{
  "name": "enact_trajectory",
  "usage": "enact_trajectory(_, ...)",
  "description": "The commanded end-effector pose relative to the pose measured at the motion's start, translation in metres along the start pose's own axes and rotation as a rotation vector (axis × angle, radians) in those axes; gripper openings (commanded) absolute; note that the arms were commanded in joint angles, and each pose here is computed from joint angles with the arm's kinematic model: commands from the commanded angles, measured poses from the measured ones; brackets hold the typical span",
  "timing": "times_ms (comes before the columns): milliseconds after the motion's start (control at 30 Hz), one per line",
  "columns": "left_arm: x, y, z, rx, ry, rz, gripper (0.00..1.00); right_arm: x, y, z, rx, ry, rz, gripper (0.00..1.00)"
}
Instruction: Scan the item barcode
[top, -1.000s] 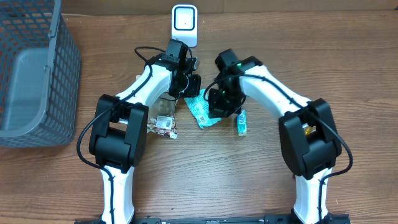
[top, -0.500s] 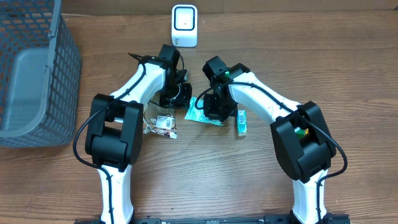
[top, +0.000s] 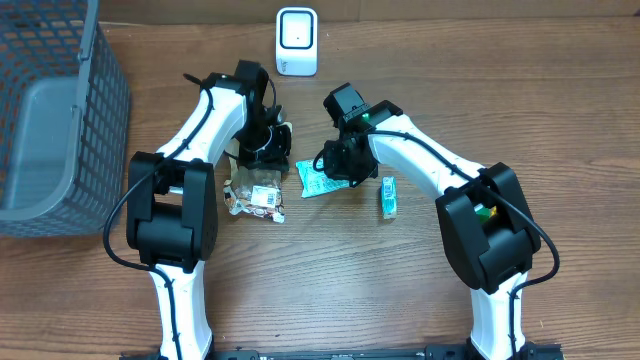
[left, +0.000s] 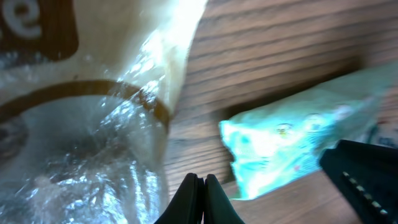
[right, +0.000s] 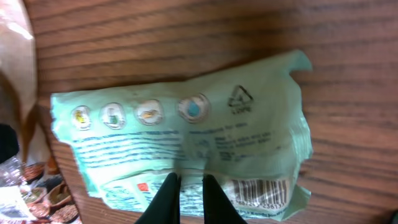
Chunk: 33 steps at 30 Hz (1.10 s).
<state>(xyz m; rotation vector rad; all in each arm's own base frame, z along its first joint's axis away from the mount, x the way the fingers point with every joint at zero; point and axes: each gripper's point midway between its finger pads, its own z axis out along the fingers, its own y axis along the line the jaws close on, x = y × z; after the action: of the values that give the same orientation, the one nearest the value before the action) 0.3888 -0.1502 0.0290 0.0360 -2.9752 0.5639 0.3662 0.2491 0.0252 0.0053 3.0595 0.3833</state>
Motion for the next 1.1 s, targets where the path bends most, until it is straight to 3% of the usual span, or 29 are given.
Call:
enact_trajectory(0,-0.001,-0.019,-0.004,0.089,0.014,0.031,0.13,-0.023,0.006,-0.034,-0.054,-0.083,-0.019,0.17)
enact_trajectory(33,0.002,-0.023,-0.003,0.097,0.027,0.034,0.19,-0.021,-0.002,-0.032,-0.040,-0.066,-0.002,0.18)
enact_trajectory(167,0.003,-0.024,0.000,0.071,0.022,0.084,0.24,-0.018,-0.016,-0.026,-0.015,-0.049,0.020,0.18)
enact_trajectory(400,0.001,-0.029,0.006,0.022,0.002,0.128,0.28,-0.019,-0.021,-0.017,-0.006,-0.065,0.020,0.18)
enact_trajectory(533,0.001,-0.026,0.010,-0.046,-0.007,0.137,0.25,-0.018,-0.021,-0.015,-0.006,-0.064,0.019,0.19)
enact_trajectory(1067,0.000,-0.025,0.012,-0.087,-0.018,0.153,0.36,-0.006,-0.033,0.013,0.002,-0.048,0.023,0.18)
